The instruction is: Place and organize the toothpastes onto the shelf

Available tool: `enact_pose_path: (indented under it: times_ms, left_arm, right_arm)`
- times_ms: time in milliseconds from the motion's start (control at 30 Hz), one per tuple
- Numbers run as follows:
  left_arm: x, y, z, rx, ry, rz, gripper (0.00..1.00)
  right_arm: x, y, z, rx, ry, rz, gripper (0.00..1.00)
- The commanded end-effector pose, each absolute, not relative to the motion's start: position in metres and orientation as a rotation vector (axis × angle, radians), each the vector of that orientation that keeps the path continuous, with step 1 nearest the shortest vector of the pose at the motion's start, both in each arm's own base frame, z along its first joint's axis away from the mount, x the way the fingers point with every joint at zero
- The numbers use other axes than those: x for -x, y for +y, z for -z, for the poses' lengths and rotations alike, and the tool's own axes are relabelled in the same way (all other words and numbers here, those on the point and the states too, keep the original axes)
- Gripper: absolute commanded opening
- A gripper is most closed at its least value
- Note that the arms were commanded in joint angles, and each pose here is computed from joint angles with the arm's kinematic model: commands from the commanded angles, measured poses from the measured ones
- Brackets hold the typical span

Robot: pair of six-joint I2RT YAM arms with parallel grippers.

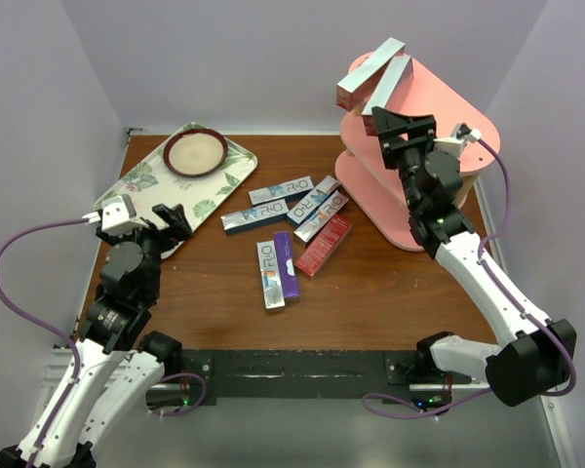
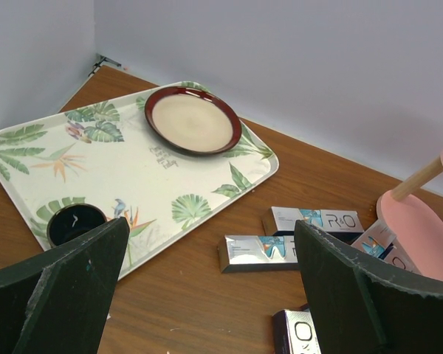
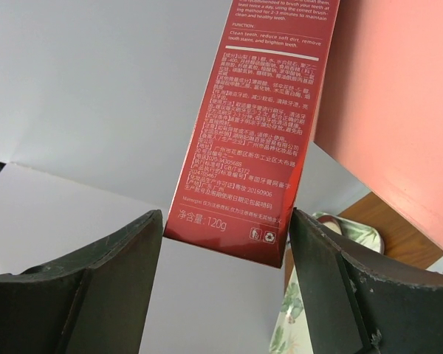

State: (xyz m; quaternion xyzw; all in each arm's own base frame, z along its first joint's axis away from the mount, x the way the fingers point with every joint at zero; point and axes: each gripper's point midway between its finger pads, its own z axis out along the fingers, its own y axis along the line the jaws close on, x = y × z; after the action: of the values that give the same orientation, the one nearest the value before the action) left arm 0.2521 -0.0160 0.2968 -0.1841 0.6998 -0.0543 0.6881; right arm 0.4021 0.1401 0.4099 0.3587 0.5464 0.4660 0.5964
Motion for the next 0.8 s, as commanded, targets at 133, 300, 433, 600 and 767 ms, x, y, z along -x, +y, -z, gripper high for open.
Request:
enact_pose_path:
  times_ms: [133,300,433,600,767]
  left_arm:
    - [-0.255,-0.018,-0.3,0.426,1.545,0.148,1.0]
    - [-0.256,-0.018,-0.299,0.422,1.55,0.15,1.0]
    - [-0.256,-0.018,-0.299,0.423,1.55,0.151,1.0]
    - [-0.256,-0.018,-0.299,0.423,1.55,0.151,1.0]
    - [-0.256,-0.019,-0.299,0.421,1.551,0.153,1.0]
  right_arm:
    - [-0.401,0.13,-0.402,-0.914,1.249,-1.1,0.77]
    - [-0.4,0.131,-0.396,-0.917,1.273,-1.093,0.82]
    - [-0.398,0.13,-0.39,-0.928,1.29,-1.079,0.82]
    - [-0.394,0.125,-0.378,-0.949,1.302,-1.056,0.83]
    - [-0.392,0.121,-0.371,-0.965,1.311,-1.033,0.84]
